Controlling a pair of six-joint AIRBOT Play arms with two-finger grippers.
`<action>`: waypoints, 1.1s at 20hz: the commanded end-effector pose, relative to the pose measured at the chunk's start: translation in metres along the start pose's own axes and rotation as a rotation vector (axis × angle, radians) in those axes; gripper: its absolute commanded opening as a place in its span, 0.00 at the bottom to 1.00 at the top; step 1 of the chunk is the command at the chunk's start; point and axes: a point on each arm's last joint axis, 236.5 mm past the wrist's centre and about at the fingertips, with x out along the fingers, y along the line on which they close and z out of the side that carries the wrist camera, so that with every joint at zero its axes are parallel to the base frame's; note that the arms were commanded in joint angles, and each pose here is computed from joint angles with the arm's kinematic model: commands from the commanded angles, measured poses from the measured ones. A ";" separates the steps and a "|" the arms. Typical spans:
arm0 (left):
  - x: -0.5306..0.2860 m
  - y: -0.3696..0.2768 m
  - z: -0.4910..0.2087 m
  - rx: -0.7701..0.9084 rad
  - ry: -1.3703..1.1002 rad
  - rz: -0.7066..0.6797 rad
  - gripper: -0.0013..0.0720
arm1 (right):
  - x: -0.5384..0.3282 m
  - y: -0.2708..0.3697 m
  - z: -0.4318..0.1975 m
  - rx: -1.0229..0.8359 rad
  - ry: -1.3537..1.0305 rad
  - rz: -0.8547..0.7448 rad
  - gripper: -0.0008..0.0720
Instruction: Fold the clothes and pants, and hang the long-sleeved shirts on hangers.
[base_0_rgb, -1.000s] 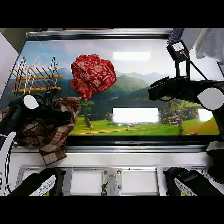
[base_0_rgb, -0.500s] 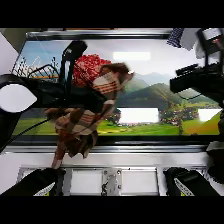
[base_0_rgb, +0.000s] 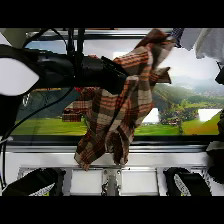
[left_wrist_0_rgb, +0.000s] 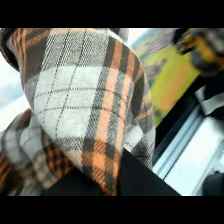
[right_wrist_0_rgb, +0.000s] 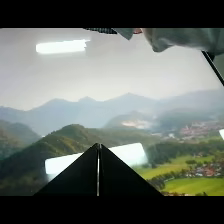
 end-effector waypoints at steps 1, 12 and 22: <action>0.034 0.081 -0.078 -0.159 0.252 0.117 0.05 | 0.005 -0.008 -0.030 0.045 0.107 -0.026 0.06; 0.017 0.174 -0.251 -0.520 0.496 0.277 0.05 | 0.107 0.128 -0.188 0.103 0.647 0.468 0.91; 0.016 0.176 -0.249 -0.518 0.460 0.288 0.05 | 0.229 0.254 -0.268 0.292 0.783 0.780 0.91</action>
